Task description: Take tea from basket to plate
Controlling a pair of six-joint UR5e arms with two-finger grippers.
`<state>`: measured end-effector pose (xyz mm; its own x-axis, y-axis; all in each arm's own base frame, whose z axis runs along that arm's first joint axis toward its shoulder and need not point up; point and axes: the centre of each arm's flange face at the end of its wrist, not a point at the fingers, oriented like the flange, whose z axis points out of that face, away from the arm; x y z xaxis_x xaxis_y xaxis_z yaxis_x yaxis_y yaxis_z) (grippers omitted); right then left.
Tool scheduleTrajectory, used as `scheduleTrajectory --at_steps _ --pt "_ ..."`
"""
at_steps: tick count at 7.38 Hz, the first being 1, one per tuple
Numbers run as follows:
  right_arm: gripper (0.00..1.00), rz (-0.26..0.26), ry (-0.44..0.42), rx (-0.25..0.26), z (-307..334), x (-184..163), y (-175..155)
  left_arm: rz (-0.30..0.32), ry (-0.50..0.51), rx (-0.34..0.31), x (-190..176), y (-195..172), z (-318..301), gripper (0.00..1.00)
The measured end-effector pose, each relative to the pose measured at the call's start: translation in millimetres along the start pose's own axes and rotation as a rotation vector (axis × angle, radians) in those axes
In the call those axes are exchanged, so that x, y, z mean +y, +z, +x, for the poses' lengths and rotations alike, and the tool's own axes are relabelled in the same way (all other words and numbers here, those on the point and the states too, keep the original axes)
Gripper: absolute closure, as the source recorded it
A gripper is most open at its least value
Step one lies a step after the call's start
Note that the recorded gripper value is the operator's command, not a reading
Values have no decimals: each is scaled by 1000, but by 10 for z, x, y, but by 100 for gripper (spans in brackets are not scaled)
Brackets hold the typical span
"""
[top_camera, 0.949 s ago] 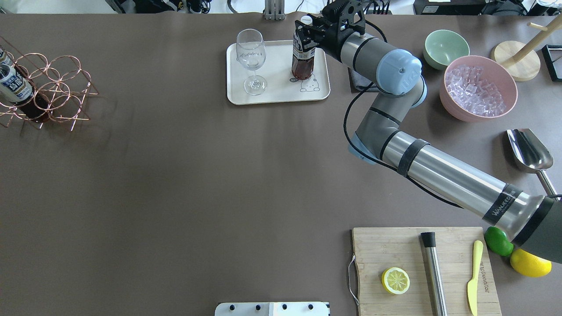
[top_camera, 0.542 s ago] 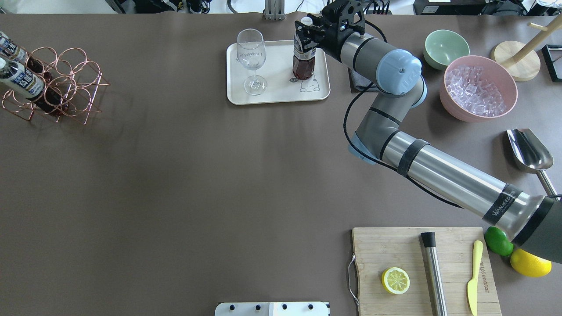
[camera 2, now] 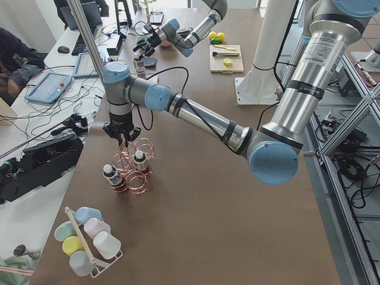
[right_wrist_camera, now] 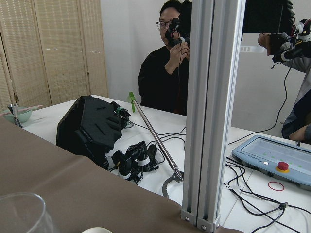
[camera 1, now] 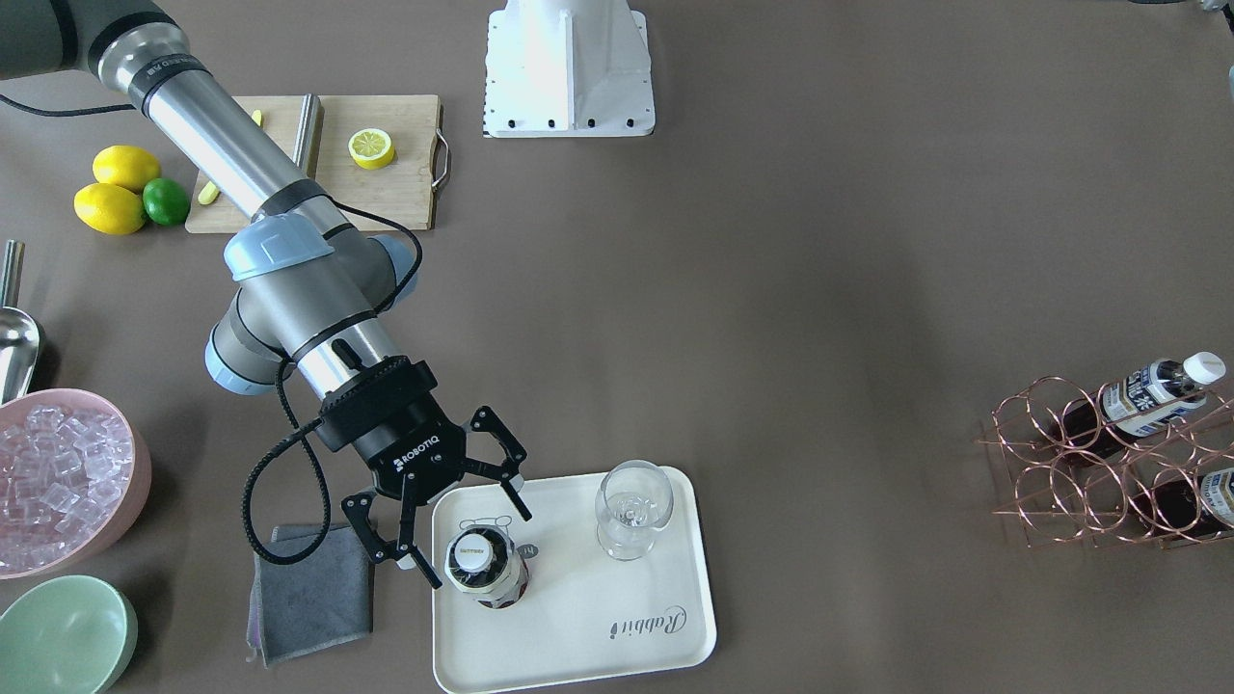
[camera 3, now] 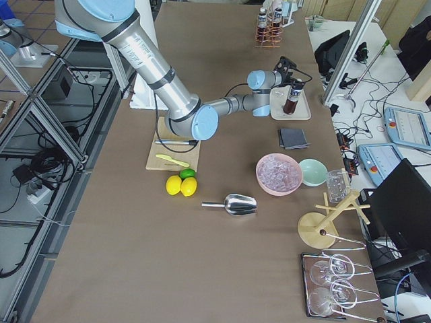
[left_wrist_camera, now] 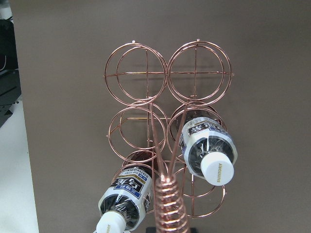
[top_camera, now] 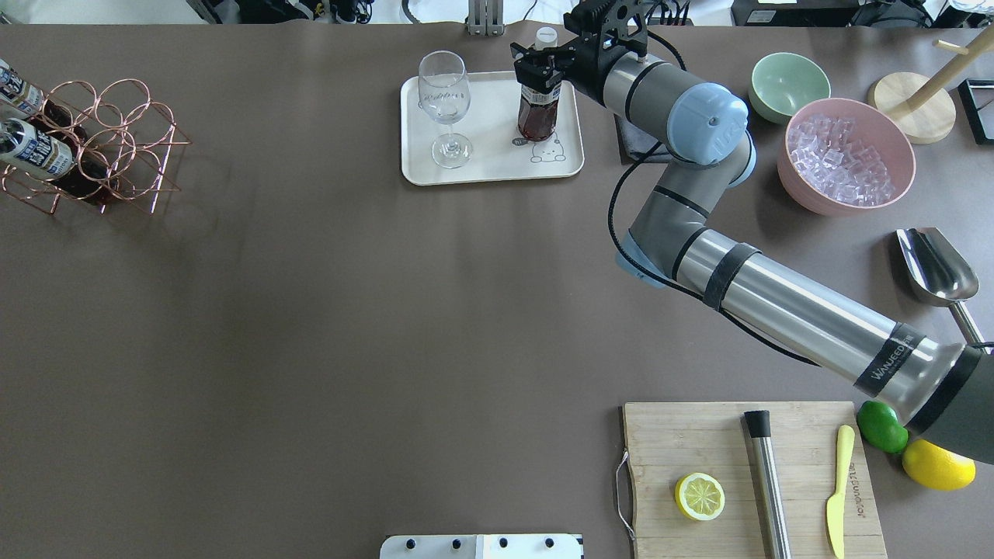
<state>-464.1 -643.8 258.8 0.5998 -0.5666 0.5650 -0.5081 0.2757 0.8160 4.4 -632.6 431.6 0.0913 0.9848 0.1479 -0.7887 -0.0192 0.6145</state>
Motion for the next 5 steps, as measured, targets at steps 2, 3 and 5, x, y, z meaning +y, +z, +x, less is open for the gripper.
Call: scheduleTrajectory --at_steps 2,3,5 --pt "0 7 -1 -1 47 -89 -19 -1 -6 4 9 0 4 1" --pt "0 3 -5 -9 119 -259 -46 -2 -10 6 24 4 7 1" --pt "0 -18 -11 -11 164 -785 -228 -5 -18 10 62 11 12 1"
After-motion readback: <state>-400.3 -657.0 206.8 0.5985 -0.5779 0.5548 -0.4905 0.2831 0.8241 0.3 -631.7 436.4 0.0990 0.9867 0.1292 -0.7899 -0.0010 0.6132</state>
